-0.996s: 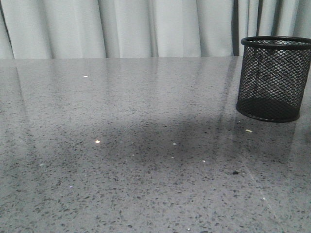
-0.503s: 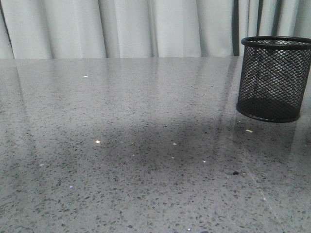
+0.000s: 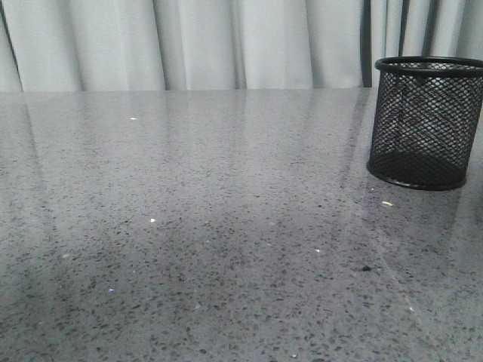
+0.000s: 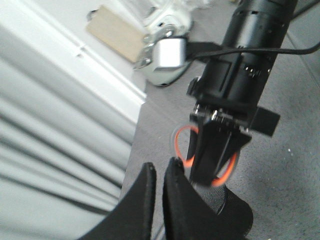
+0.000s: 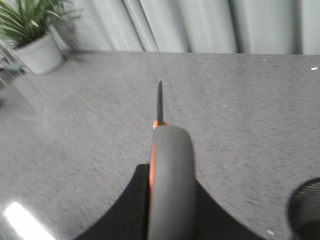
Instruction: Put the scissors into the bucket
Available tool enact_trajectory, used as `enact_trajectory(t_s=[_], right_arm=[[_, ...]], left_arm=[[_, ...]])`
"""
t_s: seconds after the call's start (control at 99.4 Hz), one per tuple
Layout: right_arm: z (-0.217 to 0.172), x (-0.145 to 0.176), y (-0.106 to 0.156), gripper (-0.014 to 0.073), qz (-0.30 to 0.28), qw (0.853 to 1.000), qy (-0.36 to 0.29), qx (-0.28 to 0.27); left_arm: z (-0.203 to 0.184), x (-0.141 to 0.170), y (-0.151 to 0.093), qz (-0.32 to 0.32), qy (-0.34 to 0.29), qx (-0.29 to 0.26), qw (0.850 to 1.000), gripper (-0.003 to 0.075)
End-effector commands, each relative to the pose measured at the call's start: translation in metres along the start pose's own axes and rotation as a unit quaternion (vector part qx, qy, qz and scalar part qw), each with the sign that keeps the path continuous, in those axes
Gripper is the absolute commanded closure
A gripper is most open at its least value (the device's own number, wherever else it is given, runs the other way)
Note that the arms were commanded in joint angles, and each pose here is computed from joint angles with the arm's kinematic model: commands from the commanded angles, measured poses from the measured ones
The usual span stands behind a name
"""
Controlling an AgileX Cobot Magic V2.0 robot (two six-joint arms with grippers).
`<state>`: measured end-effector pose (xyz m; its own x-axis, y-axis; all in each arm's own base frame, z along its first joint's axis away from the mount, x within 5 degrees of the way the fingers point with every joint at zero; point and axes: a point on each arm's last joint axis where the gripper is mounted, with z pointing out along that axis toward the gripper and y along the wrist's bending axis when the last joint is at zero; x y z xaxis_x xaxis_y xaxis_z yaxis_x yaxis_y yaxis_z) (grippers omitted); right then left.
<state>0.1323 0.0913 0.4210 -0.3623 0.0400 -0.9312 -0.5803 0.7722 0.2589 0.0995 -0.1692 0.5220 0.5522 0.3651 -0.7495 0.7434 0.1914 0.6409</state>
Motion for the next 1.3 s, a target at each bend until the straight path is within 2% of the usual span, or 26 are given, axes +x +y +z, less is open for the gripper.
enact_trajectory(t_s=[0.0,0.06,0.181,0.282,0.483,0.644,0.805,1.066,1.287], right_arm=[[-0.017,-0.026,0.000,0.0659,-0.032,0.999,0.007,0.027],[-0.023,-0.036,-0.002,0.0659,-0.042,0.997,0.049,0.047],[-0.022,-0.047,-0.016,0.0659,-0.022,0.984,0.153,0.084],[-0.011,-0.052,-0.031,0.0659,0.005,0.970,0.221,0.099],[0.028,-0.050,-0.058,0.0659,0.035,0.957,0.266,0.109],[0.055,-0.041,-0.079,0.0659,0.058,0.941,0.307,0.127],[0.051,-0.045,-0.075,0.0659,0.057,0.944,0.297,0.131],[0.015,-0.070,-0.051,0.0659,0.026,0.965,0.227,0.130],[-0.005,-0.065,-0.044,0.0659,0.020,0.964,0.216,0.152]], left_arm=[[-0.035,-0.015,0.008,-0.076,-0.025,-0.057,0.995,0.0740],[-0.048,-0.013,0.007,-0.116,-0.009,-0.066,0.991,0.0740],[-0.068,-0.002,-0.001,-0.190,0.023,-0.085,0.978,0.0740],[-0.076,0.010,-0.011,-0.203,0.045,-0.087,0.974,0.0740],[-0.083,0.032,-0.037,-0.220,0.063,-0.064,0.971,0.0740],[-0.088,0.041,-0.050,-0.235,0.061,-0.049,0.969,0.0740],[-0.096,0.042,-0.054,-0.234,0.054,-0.053,0.969,0.0740],[-0.098,0.041,-0.050,-0.217,0.048,-0.076,0.972,0.0740],[-0.099,0.042,-0.049,-0.210,0.048,-0.085,0.973,0.0740]])
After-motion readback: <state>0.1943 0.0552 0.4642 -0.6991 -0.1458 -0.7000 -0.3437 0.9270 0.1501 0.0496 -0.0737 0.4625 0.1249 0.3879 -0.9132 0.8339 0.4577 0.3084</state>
